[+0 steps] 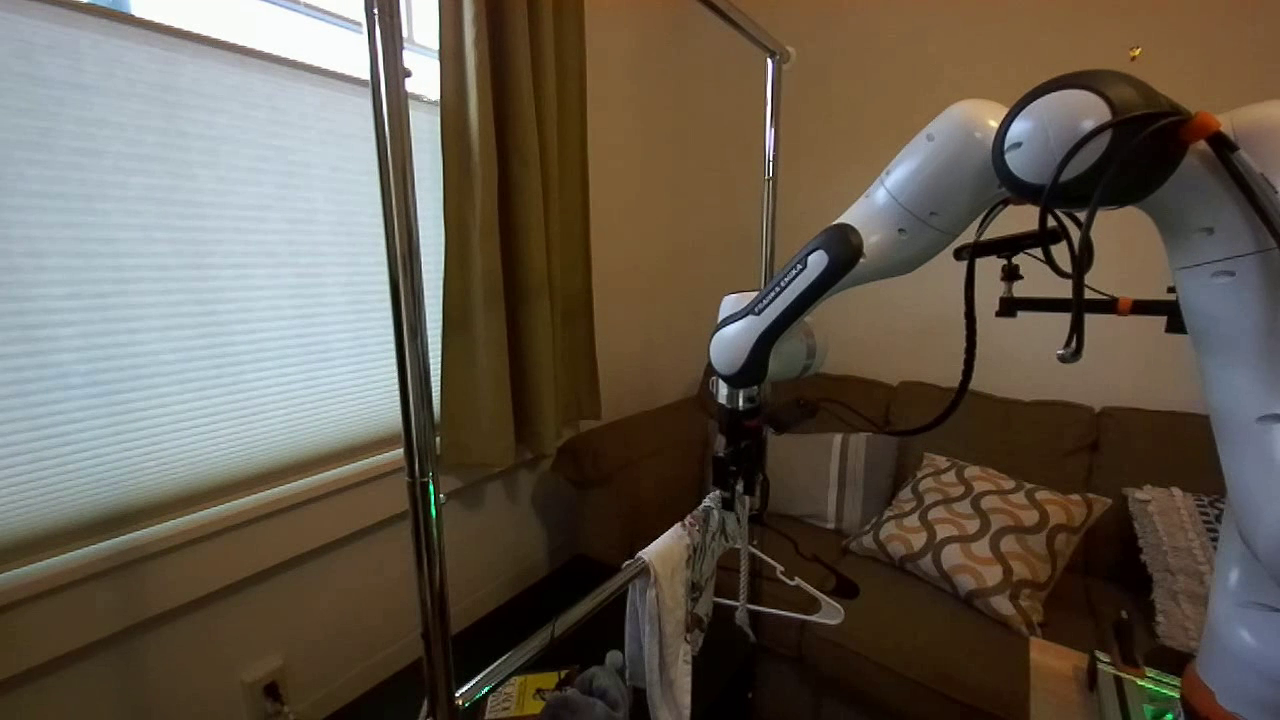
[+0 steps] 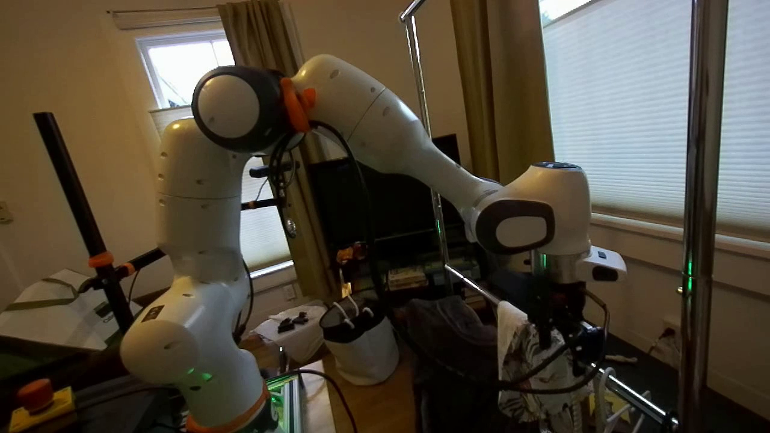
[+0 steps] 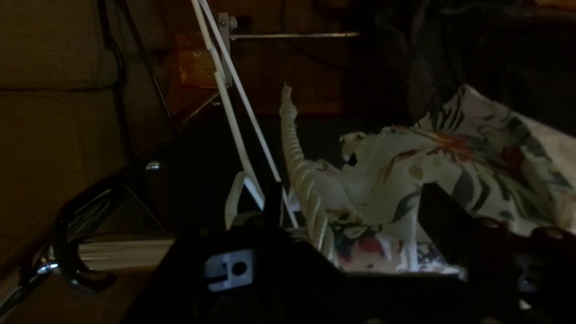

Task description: Remove the white rope from the bottom railing and hang it on the top railing

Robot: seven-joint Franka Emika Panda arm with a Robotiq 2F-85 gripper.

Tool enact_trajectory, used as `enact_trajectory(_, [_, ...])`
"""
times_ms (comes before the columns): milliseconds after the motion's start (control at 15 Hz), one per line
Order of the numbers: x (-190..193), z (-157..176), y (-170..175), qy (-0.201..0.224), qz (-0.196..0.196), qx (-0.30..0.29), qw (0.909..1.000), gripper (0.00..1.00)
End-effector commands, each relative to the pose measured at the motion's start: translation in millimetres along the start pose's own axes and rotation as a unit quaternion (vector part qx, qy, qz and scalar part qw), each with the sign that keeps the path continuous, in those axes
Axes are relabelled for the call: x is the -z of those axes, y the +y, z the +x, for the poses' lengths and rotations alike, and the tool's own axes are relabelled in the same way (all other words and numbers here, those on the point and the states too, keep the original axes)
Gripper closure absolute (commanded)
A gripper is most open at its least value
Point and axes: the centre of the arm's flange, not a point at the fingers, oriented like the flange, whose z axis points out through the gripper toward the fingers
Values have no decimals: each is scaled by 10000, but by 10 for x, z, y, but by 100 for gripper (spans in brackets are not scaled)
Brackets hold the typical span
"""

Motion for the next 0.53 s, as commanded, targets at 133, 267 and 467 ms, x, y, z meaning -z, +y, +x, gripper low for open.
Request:
enact_trajectory(133, [71, -78, 51, -195, -87, 391, 9990, 8])
enact_trajectory(267, [191, -109, 103, -103, -104, 459, 9988, 0])
enact_trajectory(467, [138, -6, 41, 218, -126, 590, 9979, 0])
